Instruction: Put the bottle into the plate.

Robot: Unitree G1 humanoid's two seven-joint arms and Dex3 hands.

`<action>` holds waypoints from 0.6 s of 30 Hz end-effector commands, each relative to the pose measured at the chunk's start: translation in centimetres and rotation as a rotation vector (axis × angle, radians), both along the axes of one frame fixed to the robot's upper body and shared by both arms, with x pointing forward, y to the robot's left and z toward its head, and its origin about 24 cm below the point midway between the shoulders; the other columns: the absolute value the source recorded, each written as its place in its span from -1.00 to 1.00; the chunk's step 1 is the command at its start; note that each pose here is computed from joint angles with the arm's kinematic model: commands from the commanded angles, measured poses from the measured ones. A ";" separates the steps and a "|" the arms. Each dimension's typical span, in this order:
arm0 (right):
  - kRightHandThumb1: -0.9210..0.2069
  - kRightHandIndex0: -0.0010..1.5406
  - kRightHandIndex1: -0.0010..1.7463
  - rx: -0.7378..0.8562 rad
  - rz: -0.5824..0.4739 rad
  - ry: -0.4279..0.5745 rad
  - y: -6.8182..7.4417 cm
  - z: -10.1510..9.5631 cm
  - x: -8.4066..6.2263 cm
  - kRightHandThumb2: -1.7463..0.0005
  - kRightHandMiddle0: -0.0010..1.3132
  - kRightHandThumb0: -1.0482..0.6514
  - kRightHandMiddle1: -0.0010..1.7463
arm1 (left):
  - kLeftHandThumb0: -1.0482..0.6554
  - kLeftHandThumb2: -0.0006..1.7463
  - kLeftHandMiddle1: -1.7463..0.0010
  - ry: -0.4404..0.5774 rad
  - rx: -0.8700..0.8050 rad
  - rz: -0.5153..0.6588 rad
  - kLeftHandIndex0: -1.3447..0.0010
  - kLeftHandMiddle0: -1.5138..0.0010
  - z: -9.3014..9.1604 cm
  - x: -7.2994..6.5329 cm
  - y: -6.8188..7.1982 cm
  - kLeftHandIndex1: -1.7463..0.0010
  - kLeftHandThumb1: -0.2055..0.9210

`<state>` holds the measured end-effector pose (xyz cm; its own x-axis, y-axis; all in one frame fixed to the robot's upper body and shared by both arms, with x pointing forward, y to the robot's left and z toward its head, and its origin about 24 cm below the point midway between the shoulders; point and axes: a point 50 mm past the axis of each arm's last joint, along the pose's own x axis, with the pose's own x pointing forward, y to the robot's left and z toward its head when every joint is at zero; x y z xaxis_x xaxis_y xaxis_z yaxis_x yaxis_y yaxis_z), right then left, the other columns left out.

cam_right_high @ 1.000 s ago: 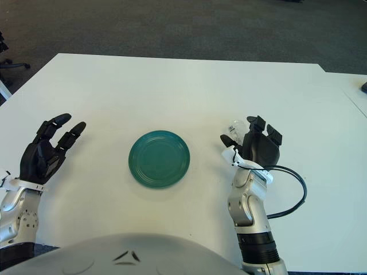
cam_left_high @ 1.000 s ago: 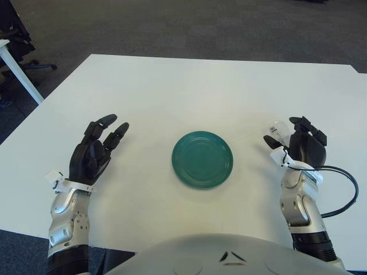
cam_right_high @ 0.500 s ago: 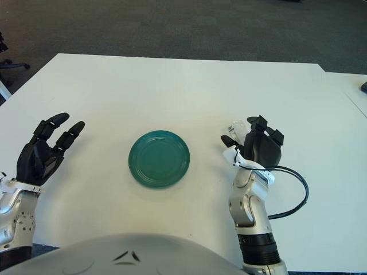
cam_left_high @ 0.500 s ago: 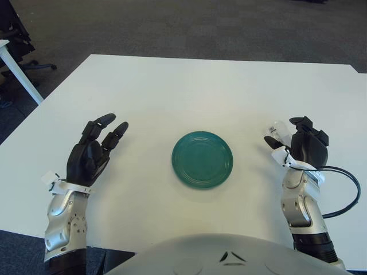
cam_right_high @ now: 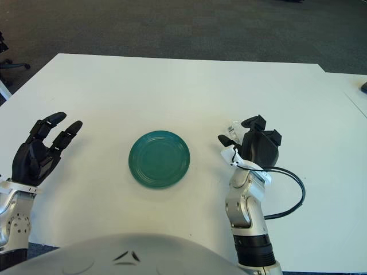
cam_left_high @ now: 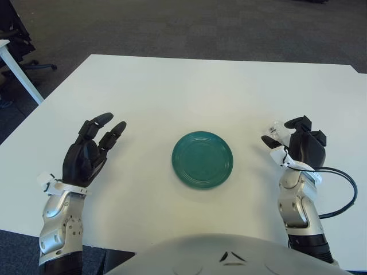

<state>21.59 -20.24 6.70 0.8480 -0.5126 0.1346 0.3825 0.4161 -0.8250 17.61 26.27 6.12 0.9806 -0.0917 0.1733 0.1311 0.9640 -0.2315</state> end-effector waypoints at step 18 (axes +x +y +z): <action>0.14 0.42 1.00 -0.046 0.007 -0.137 0.8 1.5 0.6 -0.43 0.39 0.04 1.00 | -0.49 -0.45 0.67 0.000 0.001 0.004 0.87 0.46 0.5 0.1 0.4 -0.25 1.00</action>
